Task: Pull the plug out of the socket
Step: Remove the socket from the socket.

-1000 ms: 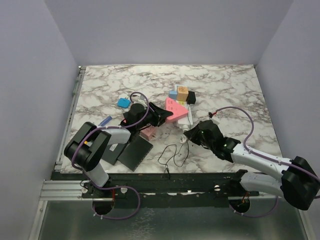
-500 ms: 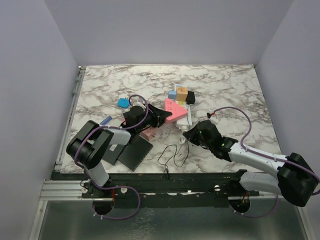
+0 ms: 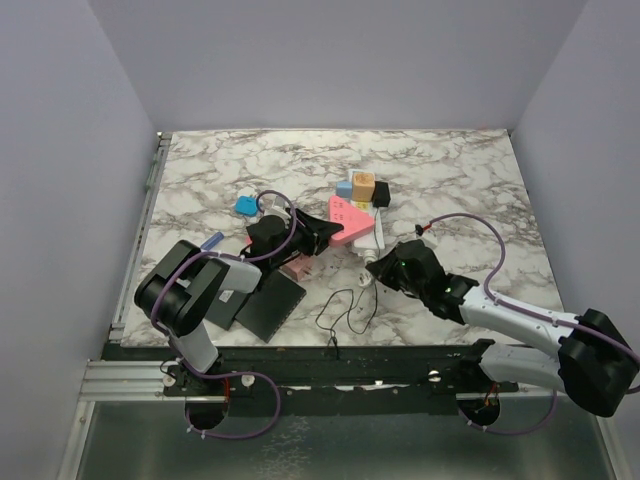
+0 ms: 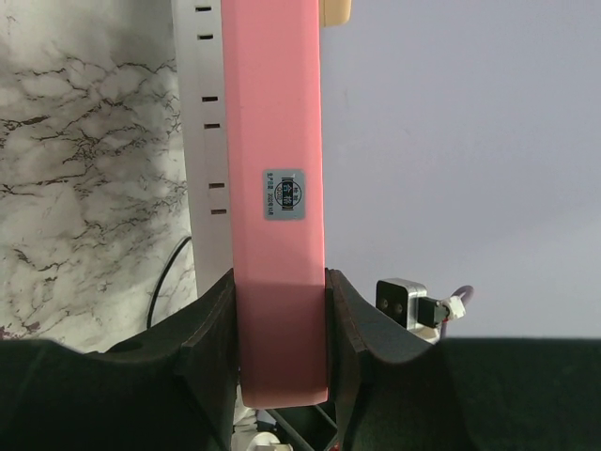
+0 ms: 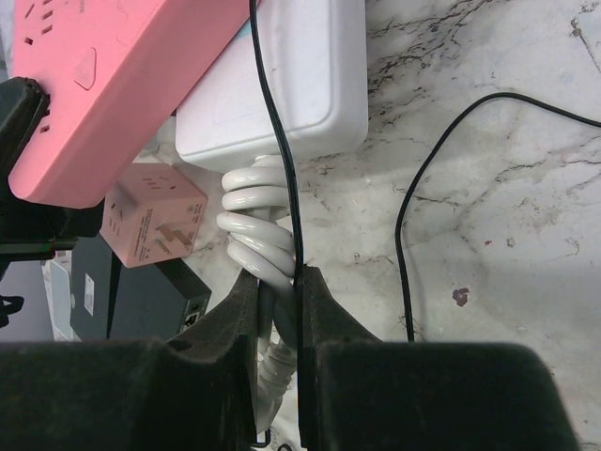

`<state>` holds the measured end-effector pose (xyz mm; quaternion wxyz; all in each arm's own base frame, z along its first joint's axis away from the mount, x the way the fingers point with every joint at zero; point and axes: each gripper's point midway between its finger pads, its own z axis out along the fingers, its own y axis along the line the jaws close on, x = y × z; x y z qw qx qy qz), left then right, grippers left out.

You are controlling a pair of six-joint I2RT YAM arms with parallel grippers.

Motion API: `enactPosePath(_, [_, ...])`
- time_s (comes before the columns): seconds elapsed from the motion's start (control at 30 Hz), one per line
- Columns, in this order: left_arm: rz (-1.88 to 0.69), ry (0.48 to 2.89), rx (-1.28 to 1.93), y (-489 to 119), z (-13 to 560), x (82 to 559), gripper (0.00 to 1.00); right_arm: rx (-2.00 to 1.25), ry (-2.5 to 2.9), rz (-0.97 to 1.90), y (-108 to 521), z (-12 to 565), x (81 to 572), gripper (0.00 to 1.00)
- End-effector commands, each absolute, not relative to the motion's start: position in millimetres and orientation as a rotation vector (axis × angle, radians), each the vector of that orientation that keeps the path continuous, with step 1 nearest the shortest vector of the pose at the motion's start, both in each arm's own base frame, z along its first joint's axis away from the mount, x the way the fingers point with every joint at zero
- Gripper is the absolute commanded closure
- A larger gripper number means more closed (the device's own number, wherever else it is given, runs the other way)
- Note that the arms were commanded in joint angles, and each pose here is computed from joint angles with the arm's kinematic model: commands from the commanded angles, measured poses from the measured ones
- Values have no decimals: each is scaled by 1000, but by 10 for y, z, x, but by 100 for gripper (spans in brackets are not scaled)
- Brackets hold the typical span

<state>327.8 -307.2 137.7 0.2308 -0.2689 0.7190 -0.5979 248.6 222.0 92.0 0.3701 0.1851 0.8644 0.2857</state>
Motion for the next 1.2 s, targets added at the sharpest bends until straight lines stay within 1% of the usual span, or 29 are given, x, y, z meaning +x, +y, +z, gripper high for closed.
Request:
enactPosePath(0.0, [-1709, 1825, -579, -3113, 1779, 3289, 100, 520, 2200, 719, 2200, 939, 2550, 100])
enactPosePath(0.23, [-1688, 1841, -463, -3213, 1816, 3280, 100, 531, 2284, 653, 2205, 737, 2522, 100])
enactPosePath(0.43, [-1668, 1858, -394, -3270, 1814, 3266, 100, 533, 2300, 643, 2224, 706, 2528, 100])
enactPosePath(0.77, [-1660, 1889, -434, -3255, 1714, 3261, 100, 537, 2271, 673, 2223, 796, 2533, 100])
enactPosePath(1.17, [-1652, 1875, -413, -3242, 1802, 3268, 100, 538, 2256, 683, 2213, 818, 2532, 100])
